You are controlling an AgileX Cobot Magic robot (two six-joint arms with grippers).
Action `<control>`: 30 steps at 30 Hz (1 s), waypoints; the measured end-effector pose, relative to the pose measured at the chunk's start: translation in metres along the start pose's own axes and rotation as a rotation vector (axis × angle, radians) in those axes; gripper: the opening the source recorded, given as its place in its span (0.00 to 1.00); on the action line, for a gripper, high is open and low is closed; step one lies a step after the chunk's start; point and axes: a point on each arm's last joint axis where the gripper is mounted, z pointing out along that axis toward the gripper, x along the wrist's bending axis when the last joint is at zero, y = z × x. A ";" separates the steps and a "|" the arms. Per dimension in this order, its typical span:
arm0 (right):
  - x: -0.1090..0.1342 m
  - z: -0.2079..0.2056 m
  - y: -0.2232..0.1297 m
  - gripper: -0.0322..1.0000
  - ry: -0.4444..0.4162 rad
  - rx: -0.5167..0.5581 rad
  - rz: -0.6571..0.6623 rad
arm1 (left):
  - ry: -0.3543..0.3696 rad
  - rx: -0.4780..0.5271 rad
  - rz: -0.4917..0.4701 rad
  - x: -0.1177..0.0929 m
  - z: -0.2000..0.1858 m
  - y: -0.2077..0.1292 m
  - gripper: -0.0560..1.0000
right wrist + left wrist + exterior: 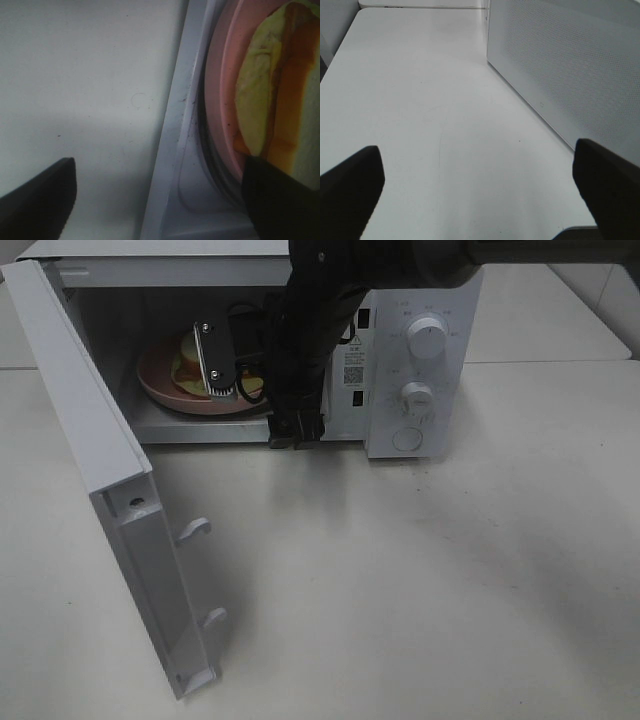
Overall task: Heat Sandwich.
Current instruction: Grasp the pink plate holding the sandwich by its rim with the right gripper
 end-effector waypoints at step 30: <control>-0.023 0.056 0.011 0.81 -0.048 -0.018 0.052 | 0.000 0.000 0.000 0.000 0.000 0.000 0.97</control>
